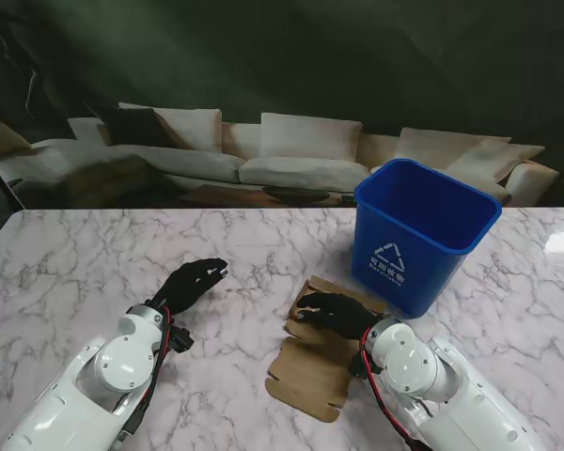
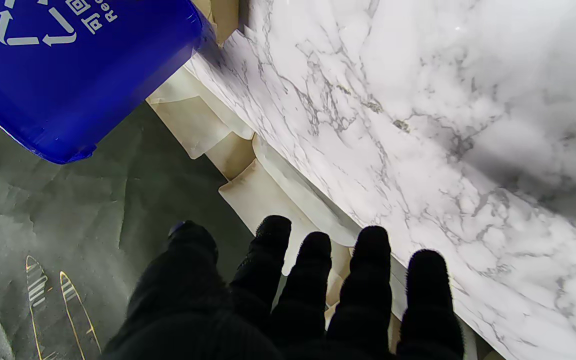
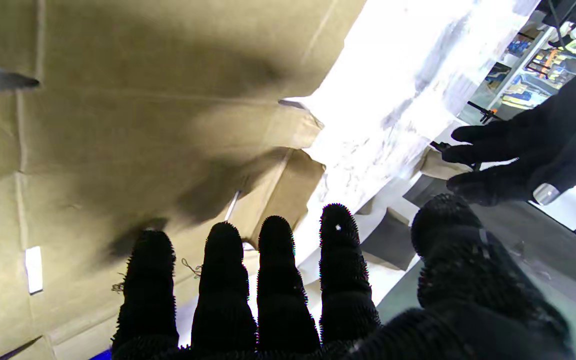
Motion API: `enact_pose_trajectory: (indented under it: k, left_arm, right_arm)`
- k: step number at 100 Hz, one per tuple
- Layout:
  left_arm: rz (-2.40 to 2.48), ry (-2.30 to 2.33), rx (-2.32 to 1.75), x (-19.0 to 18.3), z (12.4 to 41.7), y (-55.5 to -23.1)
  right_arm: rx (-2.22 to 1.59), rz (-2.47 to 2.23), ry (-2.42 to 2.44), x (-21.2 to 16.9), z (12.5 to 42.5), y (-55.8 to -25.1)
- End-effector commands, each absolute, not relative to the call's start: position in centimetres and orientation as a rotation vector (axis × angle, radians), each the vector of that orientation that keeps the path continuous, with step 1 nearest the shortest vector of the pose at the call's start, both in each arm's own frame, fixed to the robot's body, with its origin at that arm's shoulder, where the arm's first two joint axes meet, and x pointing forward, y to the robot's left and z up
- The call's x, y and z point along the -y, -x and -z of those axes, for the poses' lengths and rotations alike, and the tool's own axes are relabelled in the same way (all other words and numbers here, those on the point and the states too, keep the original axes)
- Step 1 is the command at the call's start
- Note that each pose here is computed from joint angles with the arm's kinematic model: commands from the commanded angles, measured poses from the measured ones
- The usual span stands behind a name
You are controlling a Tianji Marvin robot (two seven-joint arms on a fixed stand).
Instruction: Fold the flattened cardboard along its creases and drop it into the bin
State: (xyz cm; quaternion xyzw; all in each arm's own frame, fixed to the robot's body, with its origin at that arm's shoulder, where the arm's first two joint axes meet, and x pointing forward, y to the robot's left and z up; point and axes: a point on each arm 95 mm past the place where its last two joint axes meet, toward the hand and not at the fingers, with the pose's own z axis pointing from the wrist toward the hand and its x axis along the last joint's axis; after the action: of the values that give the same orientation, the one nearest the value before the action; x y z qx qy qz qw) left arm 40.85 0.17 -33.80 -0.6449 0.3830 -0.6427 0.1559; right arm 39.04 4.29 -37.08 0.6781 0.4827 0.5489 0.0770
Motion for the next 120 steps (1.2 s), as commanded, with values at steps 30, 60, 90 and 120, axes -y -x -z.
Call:
enact_pose_trajectory:
  k: [30,60,90,120]
  left_arm:
    - [1.848,1.858,-1.116,0.2,33.8,-40.9]
    - [1.849,1.860,-1.115,0.3,33.9,-40.9]
    - [1.845,1.863,-1.124,0.4,34.0,-40.9]
    - [1.840,1.866,-1.124,0.5,34.1,-40.9]
  right_arm:
    - [-1.500,-1.571,-2.105,-5.4,39.2,-38.8]
    - [-1.484,-1.617,-2.139,-7.6,39.3,-39.5]
    - [-1.516,-1.721,-2.013,-7.7,36.8,-39.3]
    - [-1.566,-1.740,-1.833,-5.7,35.1,-38.8]
